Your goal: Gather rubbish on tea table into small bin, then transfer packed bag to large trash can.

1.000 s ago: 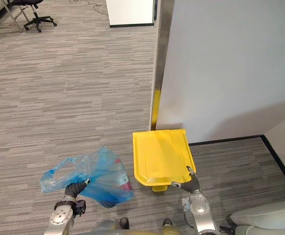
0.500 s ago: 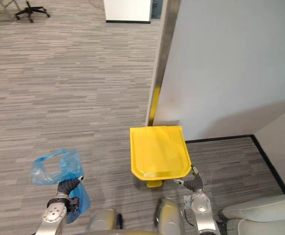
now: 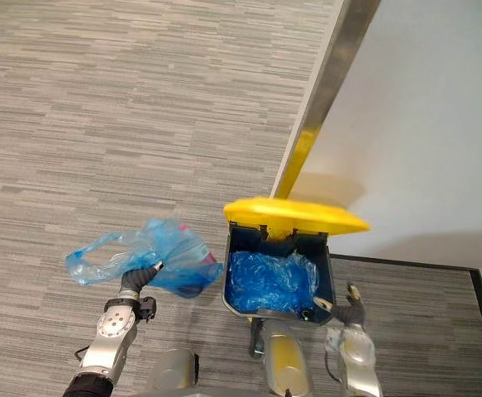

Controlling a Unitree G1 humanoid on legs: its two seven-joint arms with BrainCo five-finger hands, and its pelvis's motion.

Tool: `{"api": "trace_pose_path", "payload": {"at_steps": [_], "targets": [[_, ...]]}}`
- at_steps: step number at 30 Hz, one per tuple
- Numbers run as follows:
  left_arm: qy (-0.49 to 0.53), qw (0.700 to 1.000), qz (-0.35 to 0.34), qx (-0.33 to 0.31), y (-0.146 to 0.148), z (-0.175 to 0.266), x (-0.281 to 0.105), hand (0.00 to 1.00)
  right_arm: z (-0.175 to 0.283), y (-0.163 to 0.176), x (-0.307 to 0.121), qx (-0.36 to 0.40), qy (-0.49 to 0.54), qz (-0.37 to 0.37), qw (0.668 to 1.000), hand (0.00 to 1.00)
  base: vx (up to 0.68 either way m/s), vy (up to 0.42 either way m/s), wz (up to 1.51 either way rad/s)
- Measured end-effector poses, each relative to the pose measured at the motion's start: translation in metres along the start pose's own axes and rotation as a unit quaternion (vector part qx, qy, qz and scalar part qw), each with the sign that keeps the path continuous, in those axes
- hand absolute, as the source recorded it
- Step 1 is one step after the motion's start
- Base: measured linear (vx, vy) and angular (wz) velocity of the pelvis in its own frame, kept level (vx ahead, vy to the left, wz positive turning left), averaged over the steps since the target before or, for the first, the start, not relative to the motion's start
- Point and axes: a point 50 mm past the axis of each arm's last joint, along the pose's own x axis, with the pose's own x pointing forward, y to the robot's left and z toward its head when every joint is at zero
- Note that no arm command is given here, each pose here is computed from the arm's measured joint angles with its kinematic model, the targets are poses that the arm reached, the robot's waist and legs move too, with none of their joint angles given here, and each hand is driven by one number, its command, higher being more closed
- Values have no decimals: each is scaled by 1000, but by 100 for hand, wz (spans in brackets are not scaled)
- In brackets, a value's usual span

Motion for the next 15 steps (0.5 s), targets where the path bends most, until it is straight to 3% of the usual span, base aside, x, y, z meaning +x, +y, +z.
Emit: {"api": "trace_pose_path", "payload": {"at_steps": [5, 9, 15], "targets": [[3, 1000, 1, 7, 3, -1, 2, 100, 33, 59, 5, -48, -60, 121, 990, 0, -94, -132, 47], [7, 1000, 3, 8, 4, -3, 2, 100, 109, 83, 26, -75, -175, 146, 971, 0, -44, -104, 53], [-25, 999, 20, -4, 16, 10, 9, 100, 195, 52, 57, -129, -261, 86, 953, 0, -57, -53, 25]]}}
